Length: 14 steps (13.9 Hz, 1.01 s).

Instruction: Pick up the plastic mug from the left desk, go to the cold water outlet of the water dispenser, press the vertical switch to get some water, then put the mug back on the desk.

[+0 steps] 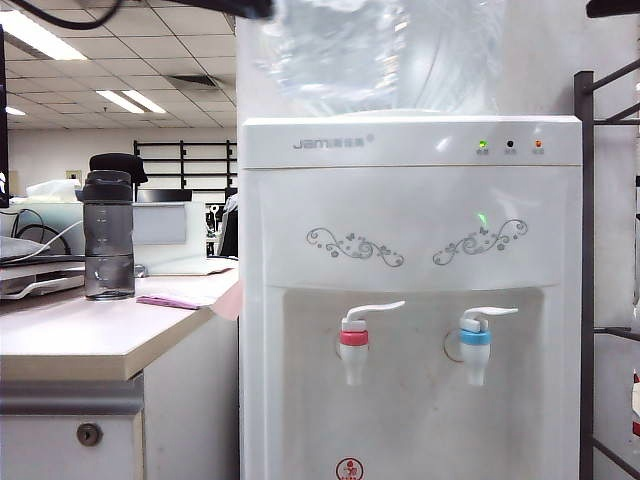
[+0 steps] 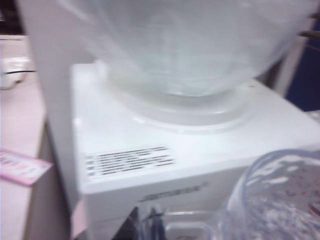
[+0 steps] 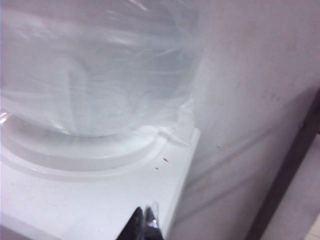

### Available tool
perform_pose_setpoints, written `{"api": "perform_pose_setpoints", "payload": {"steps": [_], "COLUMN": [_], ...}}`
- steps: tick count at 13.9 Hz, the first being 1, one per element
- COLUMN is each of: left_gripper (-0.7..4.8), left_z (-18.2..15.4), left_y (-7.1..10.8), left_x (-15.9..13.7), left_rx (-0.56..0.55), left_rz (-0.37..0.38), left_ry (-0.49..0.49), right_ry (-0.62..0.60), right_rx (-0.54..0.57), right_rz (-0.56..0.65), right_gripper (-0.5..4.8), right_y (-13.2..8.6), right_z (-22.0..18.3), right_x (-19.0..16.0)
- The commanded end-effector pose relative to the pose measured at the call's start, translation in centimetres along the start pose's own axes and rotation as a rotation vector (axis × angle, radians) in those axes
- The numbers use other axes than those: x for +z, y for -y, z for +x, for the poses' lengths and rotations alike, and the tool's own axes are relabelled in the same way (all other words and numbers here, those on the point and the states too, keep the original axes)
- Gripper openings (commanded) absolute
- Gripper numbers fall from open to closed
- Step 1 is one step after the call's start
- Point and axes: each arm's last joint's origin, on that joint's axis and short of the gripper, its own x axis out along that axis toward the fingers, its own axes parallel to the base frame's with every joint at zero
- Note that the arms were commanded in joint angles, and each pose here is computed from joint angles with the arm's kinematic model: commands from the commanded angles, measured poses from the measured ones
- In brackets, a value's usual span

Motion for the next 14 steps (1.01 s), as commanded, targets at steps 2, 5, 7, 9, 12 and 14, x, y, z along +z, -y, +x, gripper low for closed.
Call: {"api": "perform_pose_setpoints", "payload": {"steps": [2, 5, 7, 9, 12, 14], "left_gripper": [-0.05, -0.05, -0.05, -0.05, -0.05, -0.05], "left_z": [-0.5, -0.3, -0.1, 0.9, 1.6, 1.8], "left_y": [-3.1, -5.1, -6.8, -10.0, -12.3, -13.6], "left_x": [2.2, 2.8, 3.2, 3.6, 3.6, 3.7], "left_rx": [0.144, 0.218, 0.286, 0.341, 0.408, 0.468], "left_rz": [-0.041, -0.056, -0.065, -0.073, -0.08, -0.099], "left_ry": [0.066, 0.079, 0.088, 0.09, 0.091, 0.097], "right_ry": [0.024, 0.024, 0.023, 0.023, 0.022, 0.022], "right_rx": [0.013, 0.014, 0.014, 0.014, 0.014, 0.013], "right_rz": [0.002, 0.002, 0.002, 0.002, 0.002, 0.002], "right_gripper": [-0.05, -0.05, -0.05, -0.05, -0.05, -0.05], "right_y": [0.0, 0.0, 0.0, 0.0, 0.0, 0.0], "right_z": [-0.1, -0.1, 0.0, 0.0, 0.0, 0.0], "right_x": [0.4, 0.4, 0.4, 0.4, 0.4, 0.4]}}
